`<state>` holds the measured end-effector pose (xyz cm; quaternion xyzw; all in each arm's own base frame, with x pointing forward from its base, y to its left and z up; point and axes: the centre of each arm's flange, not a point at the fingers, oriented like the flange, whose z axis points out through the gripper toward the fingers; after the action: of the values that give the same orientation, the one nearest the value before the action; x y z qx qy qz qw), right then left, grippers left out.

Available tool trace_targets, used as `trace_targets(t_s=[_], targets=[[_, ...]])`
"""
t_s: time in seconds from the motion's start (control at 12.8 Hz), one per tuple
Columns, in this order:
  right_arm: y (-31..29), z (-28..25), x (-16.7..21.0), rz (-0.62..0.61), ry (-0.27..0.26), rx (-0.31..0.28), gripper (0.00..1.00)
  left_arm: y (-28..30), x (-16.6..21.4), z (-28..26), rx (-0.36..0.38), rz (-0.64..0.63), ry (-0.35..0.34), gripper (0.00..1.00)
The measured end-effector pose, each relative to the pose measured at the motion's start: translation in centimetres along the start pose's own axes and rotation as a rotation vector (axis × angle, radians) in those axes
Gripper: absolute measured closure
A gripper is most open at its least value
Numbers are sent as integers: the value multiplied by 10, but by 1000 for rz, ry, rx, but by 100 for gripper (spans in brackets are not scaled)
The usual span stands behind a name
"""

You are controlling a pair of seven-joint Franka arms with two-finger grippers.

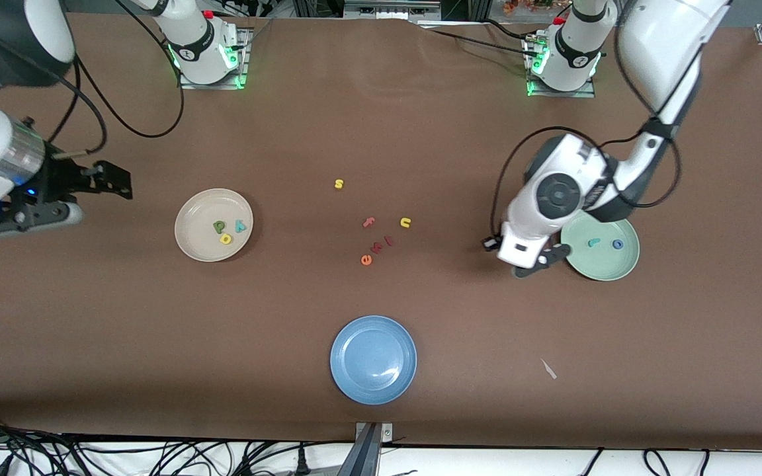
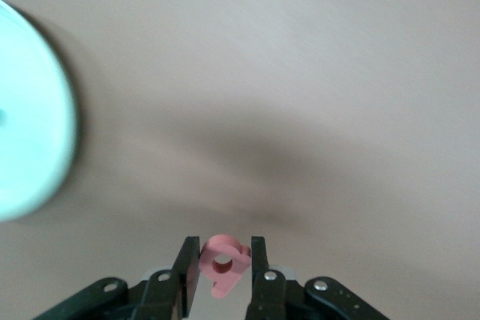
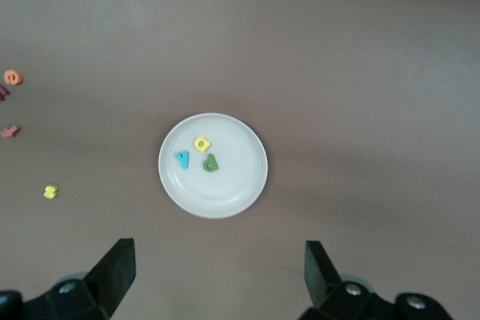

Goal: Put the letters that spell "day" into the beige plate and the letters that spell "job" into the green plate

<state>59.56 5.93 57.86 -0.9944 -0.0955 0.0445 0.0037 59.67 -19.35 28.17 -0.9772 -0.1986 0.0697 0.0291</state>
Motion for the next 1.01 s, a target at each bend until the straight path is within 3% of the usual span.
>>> trace_targets(t_s=[0.23, 0.55, 0.7, 1.01], targets=[[6, -27, -33, 13, 3, 5, 0, -97, 56, -11, 24, 134, -43, 71], [8, -26, -38, 17, -1, 6, 0, -207, 103, 30, -14, 247, -115, 71], [8, -22, -37, 17, -8, 6, 0, -200, 100, 47, -24, 273, -141, 71], [18, -20, -37, 35, -11, 8, 0, -146, 60, 73, 5, 362, -199, 71]])
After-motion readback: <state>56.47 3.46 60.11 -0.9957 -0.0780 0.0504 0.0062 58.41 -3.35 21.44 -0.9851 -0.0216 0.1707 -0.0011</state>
